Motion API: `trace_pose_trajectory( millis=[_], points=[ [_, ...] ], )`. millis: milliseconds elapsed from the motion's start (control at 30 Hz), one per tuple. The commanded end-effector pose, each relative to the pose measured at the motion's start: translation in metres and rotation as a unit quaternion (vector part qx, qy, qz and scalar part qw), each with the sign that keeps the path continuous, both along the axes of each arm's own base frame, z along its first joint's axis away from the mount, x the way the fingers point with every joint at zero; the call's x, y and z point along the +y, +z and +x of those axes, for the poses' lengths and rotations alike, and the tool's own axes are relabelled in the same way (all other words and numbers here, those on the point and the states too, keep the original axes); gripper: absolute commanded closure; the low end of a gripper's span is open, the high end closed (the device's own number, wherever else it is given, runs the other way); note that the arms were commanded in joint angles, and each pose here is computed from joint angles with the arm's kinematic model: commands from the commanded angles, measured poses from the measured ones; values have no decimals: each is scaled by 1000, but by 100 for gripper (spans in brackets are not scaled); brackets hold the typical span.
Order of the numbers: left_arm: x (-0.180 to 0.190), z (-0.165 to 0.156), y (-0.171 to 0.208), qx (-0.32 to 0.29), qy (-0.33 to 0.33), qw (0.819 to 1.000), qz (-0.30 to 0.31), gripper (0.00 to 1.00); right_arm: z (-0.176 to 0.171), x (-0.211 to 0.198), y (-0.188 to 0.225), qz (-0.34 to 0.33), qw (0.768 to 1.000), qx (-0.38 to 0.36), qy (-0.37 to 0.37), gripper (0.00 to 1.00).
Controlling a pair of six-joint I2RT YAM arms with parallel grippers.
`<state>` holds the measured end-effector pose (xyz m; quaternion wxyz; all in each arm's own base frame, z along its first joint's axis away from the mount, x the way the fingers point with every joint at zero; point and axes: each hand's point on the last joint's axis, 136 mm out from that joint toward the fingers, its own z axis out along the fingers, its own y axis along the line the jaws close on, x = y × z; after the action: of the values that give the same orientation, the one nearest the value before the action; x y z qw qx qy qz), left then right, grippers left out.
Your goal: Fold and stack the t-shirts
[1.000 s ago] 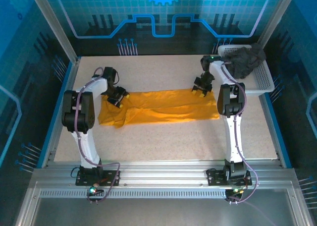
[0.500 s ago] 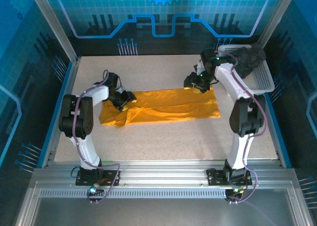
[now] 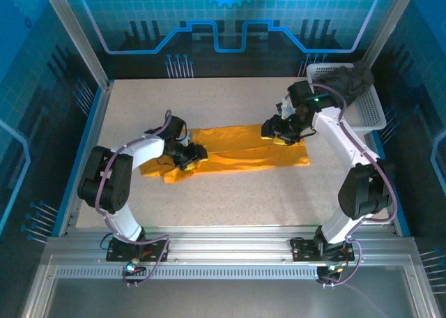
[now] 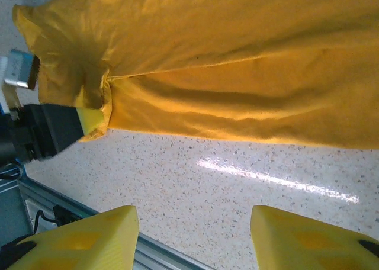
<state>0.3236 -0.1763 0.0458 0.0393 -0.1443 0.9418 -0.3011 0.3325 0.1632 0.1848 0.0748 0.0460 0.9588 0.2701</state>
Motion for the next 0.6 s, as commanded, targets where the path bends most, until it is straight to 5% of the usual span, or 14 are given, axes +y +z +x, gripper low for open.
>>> trace_pose_trajectory(
  millis=[0,333,567],
  points=[
    [-14,-23,-1,26,3,999,-34,43,-8,2,6,11,1000,-4,1,46],
    [12,-5,53,-41,90,993,-65,48,-16,16,-3,35,999,-3,14,48],
    [121,-19,30,29,229,970,79,54,-32,52,-2,38,997,-23,66,49]
  ],
)
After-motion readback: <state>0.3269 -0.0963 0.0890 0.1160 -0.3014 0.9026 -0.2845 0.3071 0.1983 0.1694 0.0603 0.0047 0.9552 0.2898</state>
